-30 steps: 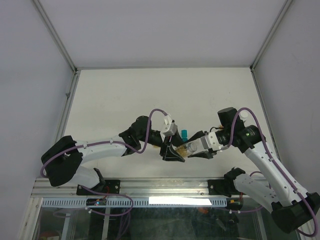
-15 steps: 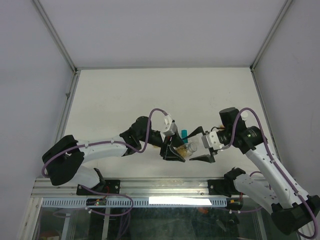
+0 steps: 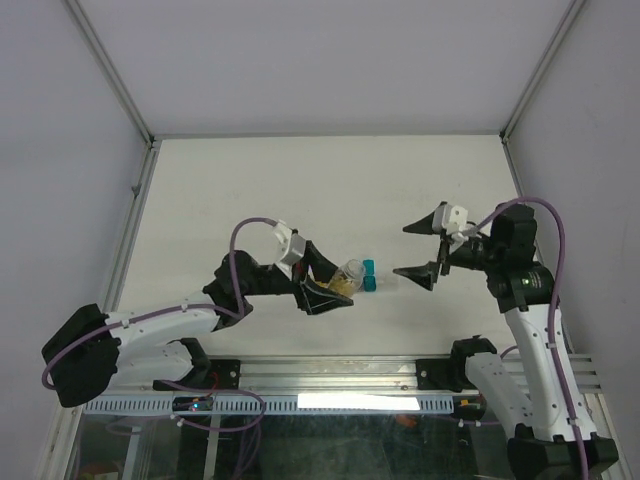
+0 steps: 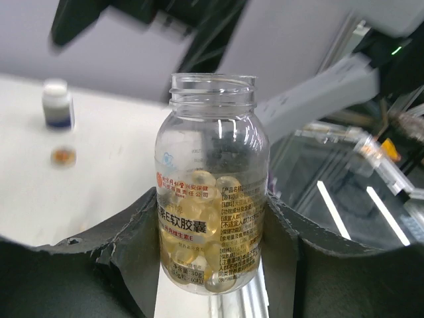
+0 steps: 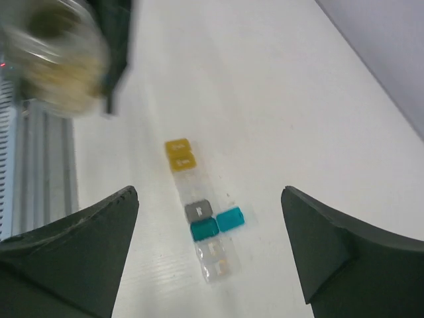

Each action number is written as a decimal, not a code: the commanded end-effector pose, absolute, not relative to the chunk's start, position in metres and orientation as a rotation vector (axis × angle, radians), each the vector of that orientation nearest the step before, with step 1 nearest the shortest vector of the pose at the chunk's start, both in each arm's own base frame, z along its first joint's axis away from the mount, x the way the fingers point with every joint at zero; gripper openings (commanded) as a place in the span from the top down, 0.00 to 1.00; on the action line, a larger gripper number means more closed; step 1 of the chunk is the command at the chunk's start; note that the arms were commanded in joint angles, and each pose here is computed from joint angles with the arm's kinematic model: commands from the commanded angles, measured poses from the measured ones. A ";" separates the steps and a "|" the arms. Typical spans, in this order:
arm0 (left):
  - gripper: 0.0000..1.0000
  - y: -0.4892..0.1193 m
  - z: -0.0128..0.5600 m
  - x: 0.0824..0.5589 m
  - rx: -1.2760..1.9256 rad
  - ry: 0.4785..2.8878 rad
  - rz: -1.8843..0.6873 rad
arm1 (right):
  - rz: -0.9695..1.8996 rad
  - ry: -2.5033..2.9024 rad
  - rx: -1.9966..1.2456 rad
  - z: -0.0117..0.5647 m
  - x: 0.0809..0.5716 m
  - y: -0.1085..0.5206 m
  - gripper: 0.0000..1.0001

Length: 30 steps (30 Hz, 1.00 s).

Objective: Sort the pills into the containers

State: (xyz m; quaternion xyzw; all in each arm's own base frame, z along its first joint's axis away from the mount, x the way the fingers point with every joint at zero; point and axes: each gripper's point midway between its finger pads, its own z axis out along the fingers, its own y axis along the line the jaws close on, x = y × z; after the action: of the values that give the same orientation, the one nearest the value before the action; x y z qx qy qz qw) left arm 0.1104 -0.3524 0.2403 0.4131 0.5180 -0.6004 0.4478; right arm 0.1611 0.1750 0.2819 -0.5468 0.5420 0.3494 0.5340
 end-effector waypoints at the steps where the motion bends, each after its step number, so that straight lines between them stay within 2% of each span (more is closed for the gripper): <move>1: 0.96 -0.335 0.353 0.072 0.934 0.892 -1.642 | 0.696 1.549 -0.903 0.286 0.233 0.145 0.08; 3: 0.96 -0.333 0.352 0.084 0.914 0.943 -1.542 | 0.675 1.599 -0.833 0.280 0.247 0.136 0.08; 5: 0.96 -0.311 0.347 0.134 0.746 1.023 -1.376 | 0.657 1.629 -0.784 0.277 0.255 0.130 0.08; 7: 0.98 -0.283 0.357 0.154 0.668 0.989 -1.434 | 0.649 1.649 -0.746 0.275 0.261 0.124 0.08; 9: 1.00 -0.302 0.361 0.136 0.783 0.945 -1.438 | 0.646 1.661 -0.722 0.273 0.264 0.119 0.08; 11: 0.99 -0.338 0.346 0.109 0.900 0.977 -1.318 | 0.639 1.670 -0.707 0.270 0.265 0.115 0.08; 12: 0.99 -0.339 0.337 0.114 0.890 1.030 -1.282 | 0.640 1.672 -0.704 0.269 0.265 0.115 0.08; 14: 0.99 -0.303 0.328 0.154 0.716 1.099 -1.287 | 0.639 1.673 -0.698 0.268 0.266 0.113 0.08; 16: 1.00 -0.277 0.325 0.158 0.718 1.063 -1.391 | 0.638 1.675 -0.695 0.267 0.266 0.113 0.08; 20: 0.98 -0.320 0.289 0.140 0.897 1.199 -1.276 | 0.630 1.683 -0.703 0.263 0.267 0.111 0.08; 26: 0.98 -0.325 0.251 0.130 0.974 1.255 -1.299 | 0.646 1.697 -0.750 0.253 0.262 0.114 0.08; 30: 0.99 -0.325 0.212 0.148 0.986 1.469 -1.186 | 0.662 1.738 -0.843 0.238 0.257 0.115 0.08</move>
State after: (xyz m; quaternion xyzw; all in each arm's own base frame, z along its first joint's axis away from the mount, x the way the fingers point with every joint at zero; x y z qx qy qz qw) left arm 0.1322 -0.3259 0.2379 0.3952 0.5535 -0.5394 0.4964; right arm 0.2603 0.1142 0.2431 -0.3145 0.7298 0.2779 0.5397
